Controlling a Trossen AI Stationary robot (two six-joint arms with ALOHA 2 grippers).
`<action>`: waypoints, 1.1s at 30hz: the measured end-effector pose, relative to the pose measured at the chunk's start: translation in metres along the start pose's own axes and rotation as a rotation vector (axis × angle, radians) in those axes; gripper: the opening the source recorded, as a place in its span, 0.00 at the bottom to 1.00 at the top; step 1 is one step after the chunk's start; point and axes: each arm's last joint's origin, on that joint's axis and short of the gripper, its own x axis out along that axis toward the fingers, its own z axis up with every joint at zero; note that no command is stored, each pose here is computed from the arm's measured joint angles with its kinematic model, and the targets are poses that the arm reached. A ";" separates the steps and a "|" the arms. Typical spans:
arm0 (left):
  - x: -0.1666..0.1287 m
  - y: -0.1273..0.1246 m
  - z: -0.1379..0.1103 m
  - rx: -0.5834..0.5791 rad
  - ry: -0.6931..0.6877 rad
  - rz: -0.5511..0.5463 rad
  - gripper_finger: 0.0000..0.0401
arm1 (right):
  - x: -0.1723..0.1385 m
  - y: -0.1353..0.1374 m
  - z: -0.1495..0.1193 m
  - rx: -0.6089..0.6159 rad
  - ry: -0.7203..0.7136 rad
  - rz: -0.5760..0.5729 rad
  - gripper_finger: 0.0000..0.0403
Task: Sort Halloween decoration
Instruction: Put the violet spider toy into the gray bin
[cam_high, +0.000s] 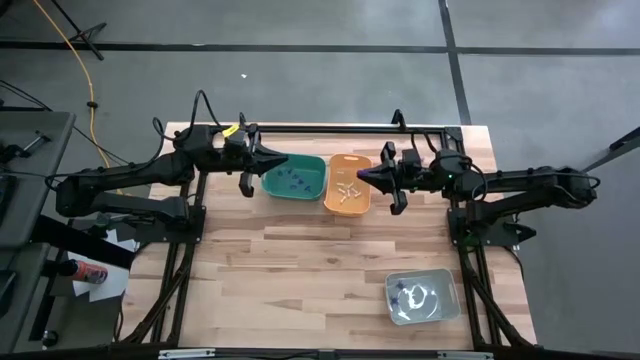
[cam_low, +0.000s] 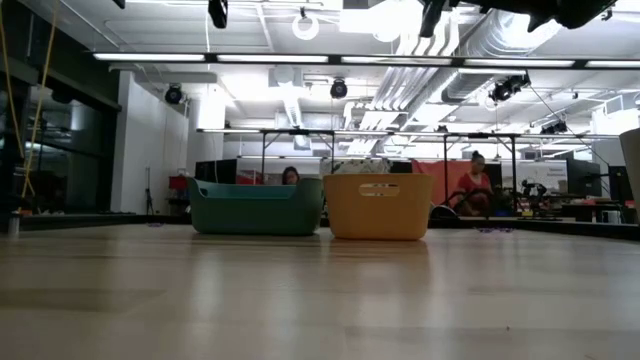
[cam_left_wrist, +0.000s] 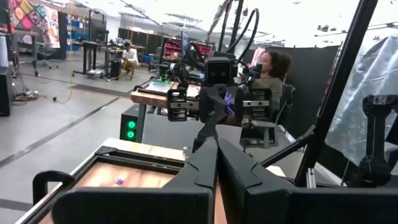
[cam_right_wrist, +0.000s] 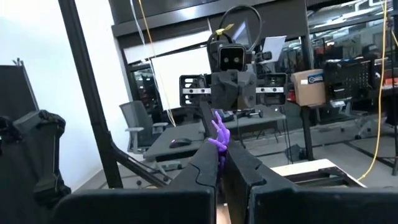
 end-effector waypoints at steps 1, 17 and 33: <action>0.000 0.000 0.000 0.000 0.000 0.000 0.00 | 0.000 0.000 0.000 -0.003 0.001 0.000 0.00; 0.000 0.000 -0.001 -0.001 0.006 0.002 0.00 | 0.000 0.000 0.000 -0.017 0.002 -0.004 0.00; 0.000 0.001 -0.003 -0.059 0.027 0.006 0.00 | 0.006 0.080 0.046 0.490 0.811 0.212 0.00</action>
